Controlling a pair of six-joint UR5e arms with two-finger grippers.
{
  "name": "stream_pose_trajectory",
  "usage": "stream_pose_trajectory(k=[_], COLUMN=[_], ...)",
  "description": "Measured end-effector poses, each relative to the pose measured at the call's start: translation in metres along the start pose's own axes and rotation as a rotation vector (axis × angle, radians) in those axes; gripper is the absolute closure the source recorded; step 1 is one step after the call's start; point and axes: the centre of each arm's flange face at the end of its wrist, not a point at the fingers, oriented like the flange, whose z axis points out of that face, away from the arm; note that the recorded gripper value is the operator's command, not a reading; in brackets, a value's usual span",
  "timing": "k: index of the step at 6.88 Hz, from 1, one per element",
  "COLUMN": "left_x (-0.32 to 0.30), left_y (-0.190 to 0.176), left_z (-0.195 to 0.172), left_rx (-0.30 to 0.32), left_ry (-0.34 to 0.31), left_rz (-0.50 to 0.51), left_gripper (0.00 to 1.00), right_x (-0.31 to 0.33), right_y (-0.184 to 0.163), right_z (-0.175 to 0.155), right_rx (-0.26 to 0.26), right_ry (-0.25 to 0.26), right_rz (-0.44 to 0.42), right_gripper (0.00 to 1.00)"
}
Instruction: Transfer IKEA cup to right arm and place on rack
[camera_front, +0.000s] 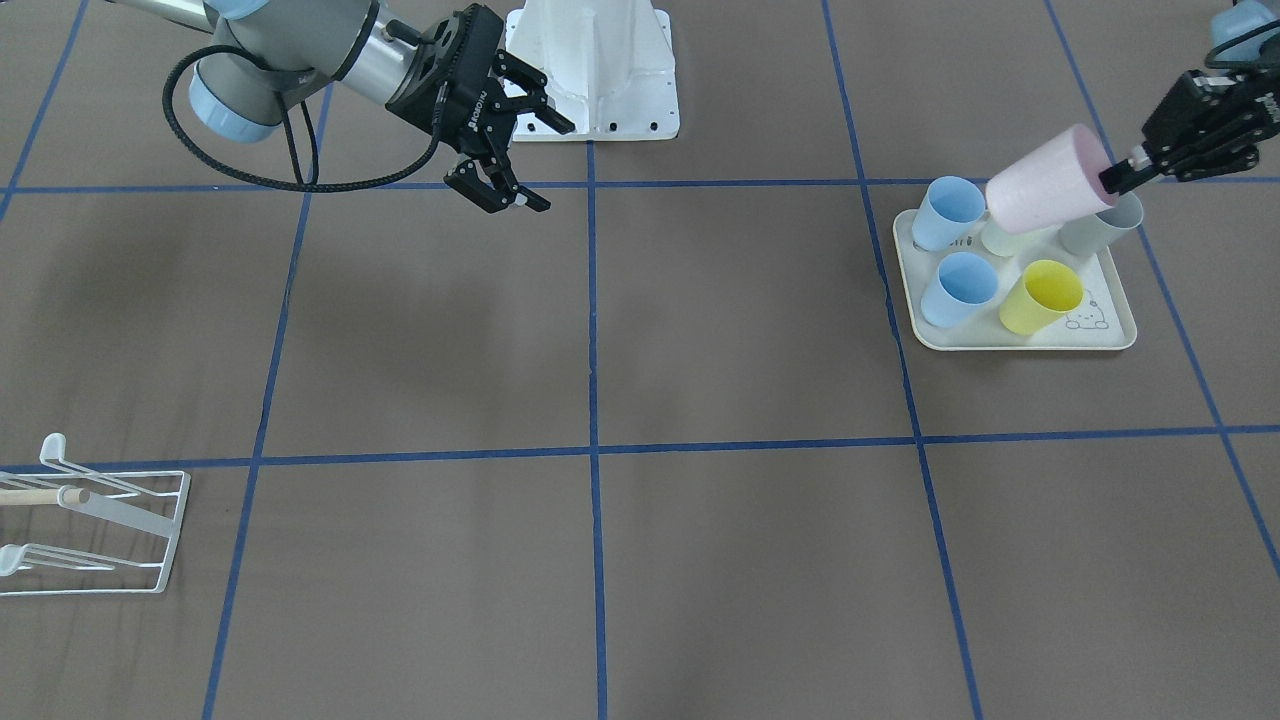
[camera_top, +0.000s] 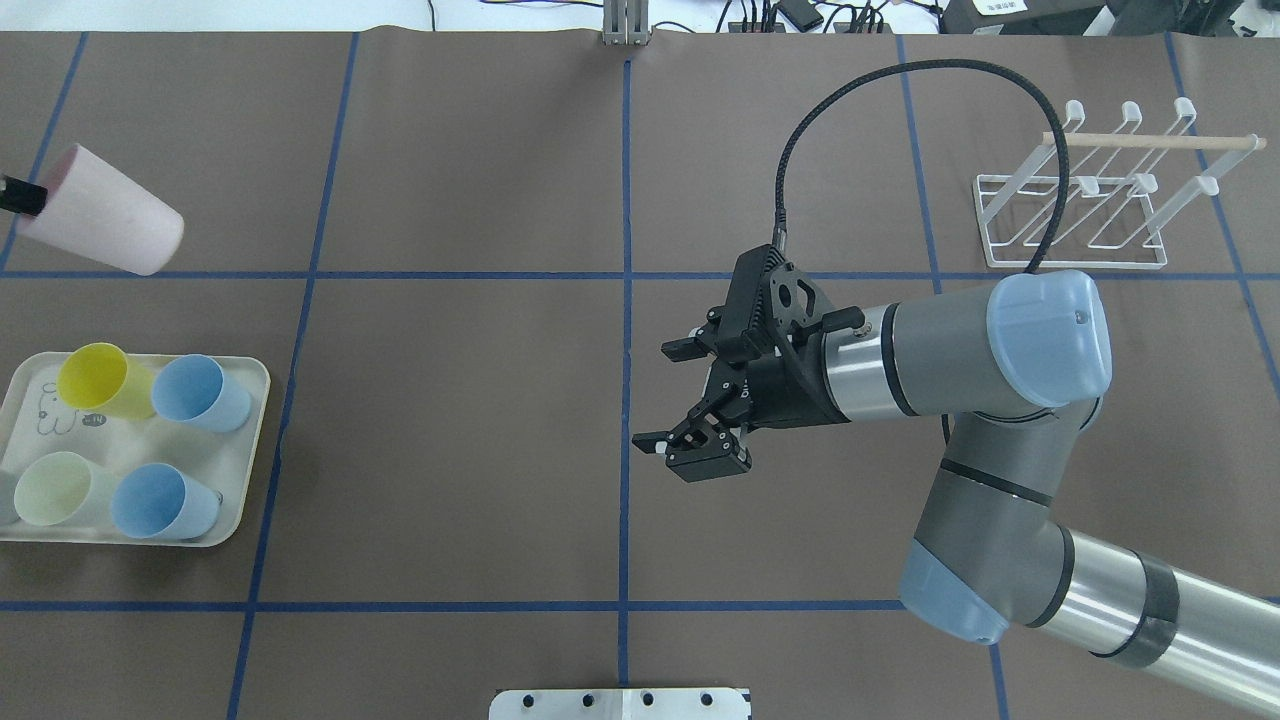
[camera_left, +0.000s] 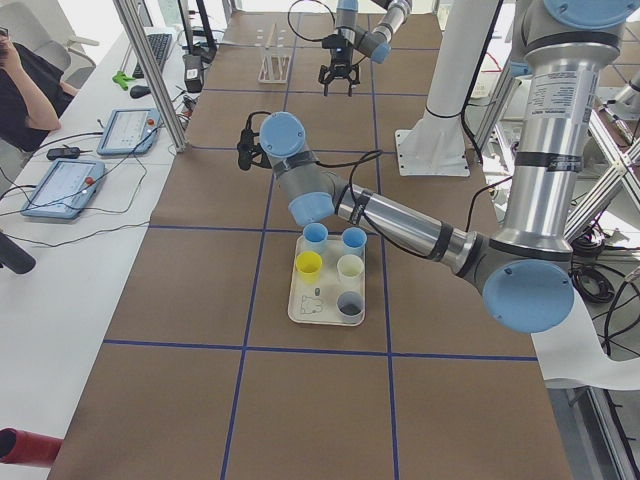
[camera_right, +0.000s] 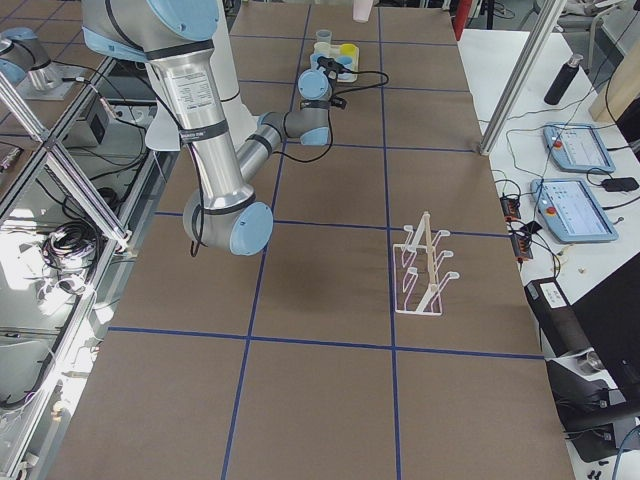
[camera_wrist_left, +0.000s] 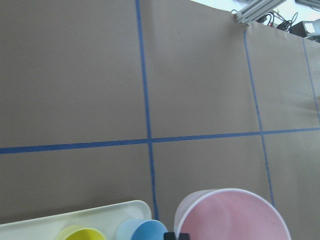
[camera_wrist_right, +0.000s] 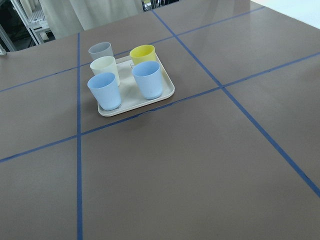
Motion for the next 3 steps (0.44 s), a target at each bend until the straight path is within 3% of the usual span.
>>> stream_pose_trajectory(k=[1, 3], left_x=[0.029, 0.078], left_y=[-0.002, 0.002], left_z=[0.024, 0.081], left_rx=[-0.039, -0.029], left_ry=[0.02, 0.06], left_rz=[0.003, -0.01], left_gripper=[1.0, 1.0], right_x=[-0.002, -0.006], right_y=[0.008, 0.017], right_z=[0.007, 0.015], right_rx=[0.044, 0.111], right_ry=[-0.012, -0.019], right_rz=[-0.018, -0.037], right_gripper=[0.01, 0.01])
